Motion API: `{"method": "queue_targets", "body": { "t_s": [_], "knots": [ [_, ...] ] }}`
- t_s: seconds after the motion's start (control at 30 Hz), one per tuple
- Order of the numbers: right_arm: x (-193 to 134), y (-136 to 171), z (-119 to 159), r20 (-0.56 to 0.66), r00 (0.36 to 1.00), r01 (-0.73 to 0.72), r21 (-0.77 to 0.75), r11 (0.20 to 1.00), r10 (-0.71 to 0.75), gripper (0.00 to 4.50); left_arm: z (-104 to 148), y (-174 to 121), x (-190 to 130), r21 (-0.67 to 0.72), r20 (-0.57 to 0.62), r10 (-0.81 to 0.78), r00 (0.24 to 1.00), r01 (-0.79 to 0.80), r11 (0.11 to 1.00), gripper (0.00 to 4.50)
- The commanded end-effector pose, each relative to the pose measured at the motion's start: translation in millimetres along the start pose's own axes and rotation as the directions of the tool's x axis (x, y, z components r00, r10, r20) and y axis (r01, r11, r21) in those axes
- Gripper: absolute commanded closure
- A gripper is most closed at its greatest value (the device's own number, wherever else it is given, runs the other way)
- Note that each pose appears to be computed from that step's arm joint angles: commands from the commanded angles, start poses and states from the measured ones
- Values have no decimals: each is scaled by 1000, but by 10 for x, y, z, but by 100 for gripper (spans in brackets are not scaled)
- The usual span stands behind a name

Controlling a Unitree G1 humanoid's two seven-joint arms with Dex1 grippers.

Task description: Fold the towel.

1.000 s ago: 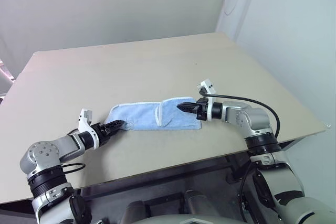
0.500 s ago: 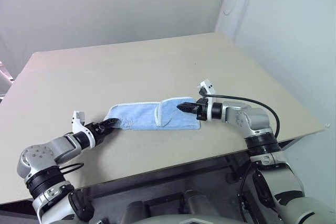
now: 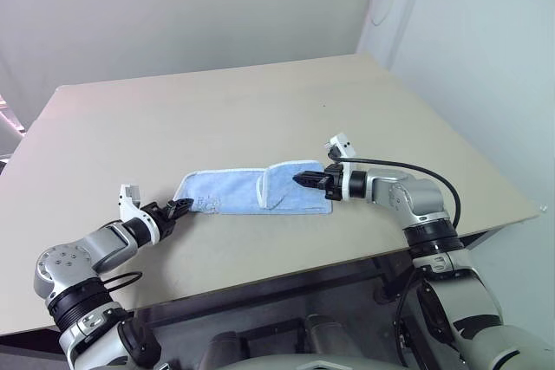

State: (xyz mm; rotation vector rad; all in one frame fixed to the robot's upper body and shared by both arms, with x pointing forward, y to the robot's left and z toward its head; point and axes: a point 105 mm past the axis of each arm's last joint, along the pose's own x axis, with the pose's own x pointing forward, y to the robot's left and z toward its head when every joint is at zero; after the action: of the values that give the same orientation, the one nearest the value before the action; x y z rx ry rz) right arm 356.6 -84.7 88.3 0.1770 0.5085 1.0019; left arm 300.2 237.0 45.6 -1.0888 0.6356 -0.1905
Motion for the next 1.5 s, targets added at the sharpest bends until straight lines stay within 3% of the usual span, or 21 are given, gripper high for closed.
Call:
{"method": "queue_targets", "body": {
  "t_s": [0.03, 0.33, 0.57, 0.7, 0.83, 0.97, 1.2, 1.5],
  "knots": [
    [-21, 62, 153, 34, 999, -23, -52, 998, 24, 450, 66, 9, -38, 3, 33, 7, 999, -7, 1000, 446],
    [-252, 248, 287, 103, 985, -132, -89, 987, 141, 450, 160, -175, -21, 103, 39, -21, 999, 17, 995, 446],
    [-412, 140, 230, 86, 992, -80, -91, 993, 88, 450, 184, -486, 1, 352, -9, -53, 999, 53, 934, 446],
    [-456, 113, 195, 78, 995, -55, -92, 994, 62, 450, 122, -713, 42, 522, -87, -79, 993, 113, 846, 446],
    [-507, 92, 155, 75, 997, -30, -91, 995, 37, 450, 89, -856, 103, 706, -179, -45, 983, 160, 690, 446],
    [-568, 65, 122, 73, 997, 2, -91, 996, 5, 450, -10, -1207, 202, 793, -315, -97, 944, 318, 520, 446],
    [-668, 3, 100, 89, 995, 62, -70, 996, -55, 450, -336, -1725, 527, 756, -513, -168, 842, 536, 376, 446],
    [-782, -24, 51, 106, 986, 133, -45, 990, -127, 450, -934, -1649, 862, 700, -691, -54, 721, 685, 202, 446]
  ]
}}
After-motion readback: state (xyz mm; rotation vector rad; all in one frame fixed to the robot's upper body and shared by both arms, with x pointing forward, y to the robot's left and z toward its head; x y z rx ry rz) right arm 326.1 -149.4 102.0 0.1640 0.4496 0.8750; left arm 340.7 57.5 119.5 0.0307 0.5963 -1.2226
